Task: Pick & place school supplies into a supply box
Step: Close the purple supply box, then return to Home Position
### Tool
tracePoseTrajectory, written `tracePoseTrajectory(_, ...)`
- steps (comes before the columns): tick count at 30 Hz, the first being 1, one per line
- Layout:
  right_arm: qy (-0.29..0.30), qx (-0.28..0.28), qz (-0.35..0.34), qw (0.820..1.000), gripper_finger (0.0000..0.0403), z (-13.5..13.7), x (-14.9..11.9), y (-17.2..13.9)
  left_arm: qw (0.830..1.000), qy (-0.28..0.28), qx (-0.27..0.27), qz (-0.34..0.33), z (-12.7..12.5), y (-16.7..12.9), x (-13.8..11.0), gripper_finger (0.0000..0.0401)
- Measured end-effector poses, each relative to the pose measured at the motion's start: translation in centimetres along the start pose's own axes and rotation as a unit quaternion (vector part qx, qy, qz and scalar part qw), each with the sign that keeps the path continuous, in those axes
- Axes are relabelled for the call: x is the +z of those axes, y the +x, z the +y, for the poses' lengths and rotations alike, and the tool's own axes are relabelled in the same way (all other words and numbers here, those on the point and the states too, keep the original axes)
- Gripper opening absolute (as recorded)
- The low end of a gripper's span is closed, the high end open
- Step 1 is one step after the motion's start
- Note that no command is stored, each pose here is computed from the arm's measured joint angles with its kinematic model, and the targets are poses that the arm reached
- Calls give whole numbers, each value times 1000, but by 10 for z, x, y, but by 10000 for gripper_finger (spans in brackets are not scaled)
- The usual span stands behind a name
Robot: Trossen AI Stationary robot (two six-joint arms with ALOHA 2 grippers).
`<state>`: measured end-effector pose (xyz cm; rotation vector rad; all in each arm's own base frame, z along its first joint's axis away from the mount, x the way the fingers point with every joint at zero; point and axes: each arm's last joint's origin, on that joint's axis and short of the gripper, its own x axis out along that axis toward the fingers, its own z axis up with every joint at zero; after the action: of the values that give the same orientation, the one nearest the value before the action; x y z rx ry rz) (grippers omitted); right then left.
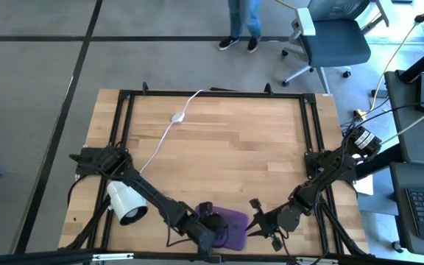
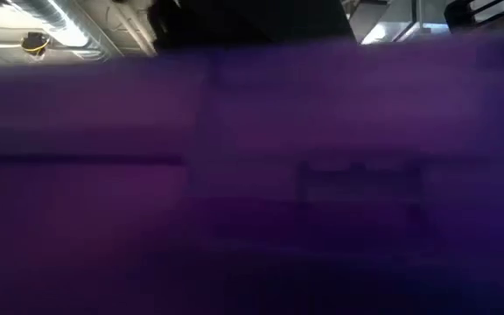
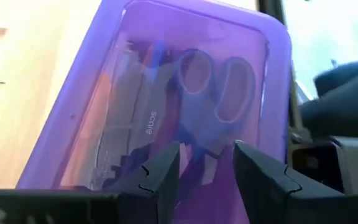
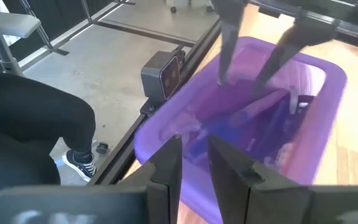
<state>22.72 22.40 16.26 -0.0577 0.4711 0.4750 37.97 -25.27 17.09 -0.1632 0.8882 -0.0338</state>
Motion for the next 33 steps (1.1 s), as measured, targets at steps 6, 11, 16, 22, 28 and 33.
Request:
tracePoseTrajectory(6,1,-1,2,1000,82,0,0,0,999,-37,28,-10,12,4,7,139)
tracePoseTrajectory(11,3,-1,2,1000,82,0,0,0,997,-63,35,-12,21,7,12,139)
tracePoseTrajectory(16,3,-1,3,1000,82,0,-1,0,993,-105,51,-22,32,10,18,138)
tracePoseTrajectory(22,3,-13,0,1000,82,-1,1,-1,987,-130,85,-40,45,13,24,138)
tracePoseTrajectory(28,7,-11,-31,999,82,4,14,-15,990,-94,92,-51,49,2,32,139)
tracePoseTrajectory(33,-5,-7,-20,1000,82,4,23,-33,992,-54,74,-84,47,-31,49,141)
